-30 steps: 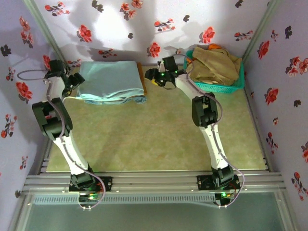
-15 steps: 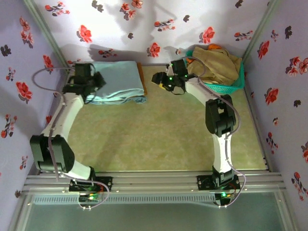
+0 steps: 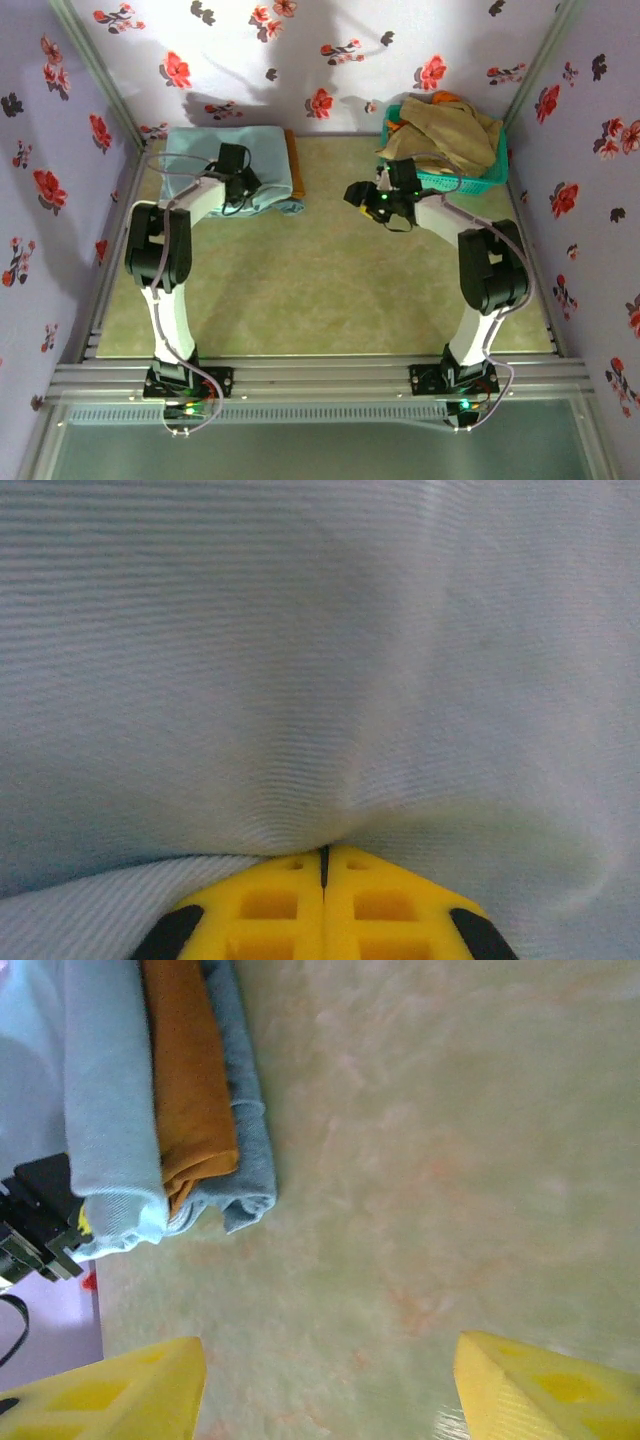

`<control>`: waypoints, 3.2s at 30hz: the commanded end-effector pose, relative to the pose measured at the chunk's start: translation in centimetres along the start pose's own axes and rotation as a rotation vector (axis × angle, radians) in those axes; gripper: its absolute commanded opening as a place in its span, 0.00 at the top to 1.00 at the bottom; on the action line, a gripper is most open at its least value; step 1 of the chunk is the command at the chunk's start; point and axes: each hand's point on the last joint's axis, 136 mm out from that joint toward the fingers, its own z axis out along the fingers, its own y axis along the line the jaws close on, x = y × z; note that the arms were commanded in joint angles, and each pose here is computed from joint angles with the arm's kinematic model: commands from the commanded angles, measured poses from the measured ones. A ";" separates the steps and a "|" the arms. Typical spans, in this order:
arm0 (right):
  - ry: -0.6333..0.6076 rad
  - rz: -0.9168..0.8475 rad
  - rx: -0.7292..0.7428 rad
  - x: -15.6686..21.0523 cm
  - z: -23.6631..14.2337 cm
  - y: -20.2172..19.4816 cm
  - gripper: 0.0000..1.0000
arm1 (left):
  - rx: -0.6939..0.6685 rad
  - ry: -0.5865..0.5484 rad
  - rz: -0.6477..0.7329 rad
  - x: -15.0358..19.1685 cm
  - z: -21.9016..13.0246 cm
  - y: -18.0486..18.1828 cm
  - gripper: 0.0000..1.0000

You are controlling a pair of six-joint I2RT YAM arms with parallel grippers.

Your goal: Fold and stack the trousers

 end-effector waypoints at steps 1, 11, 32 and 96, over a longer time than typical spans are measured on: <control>-0.086 -0.003 -0.037 -1.9 -1.7 0.8 0.32 | -0.097 -0.070 -0.215 -3.0 2.6 7.4 1.00; -0.114 -0.020 -0.057 -3.1 -3.2 1.8 0.32 | -0.126 -0.093 -0.279 -9.0 3.0 13.5 1.00; -0.160 -0.055 -0.079 -2.6 -7.1 4.0 0.31 | 0.176 0.040 -0.262 1.3 -4.9 7.9 1.00; -0.294 -0.096 0.098 1.1 -18.0 1.6 0.16 | 0.583 0.059 0.082 -6.8 -3.0 -16.0 0.80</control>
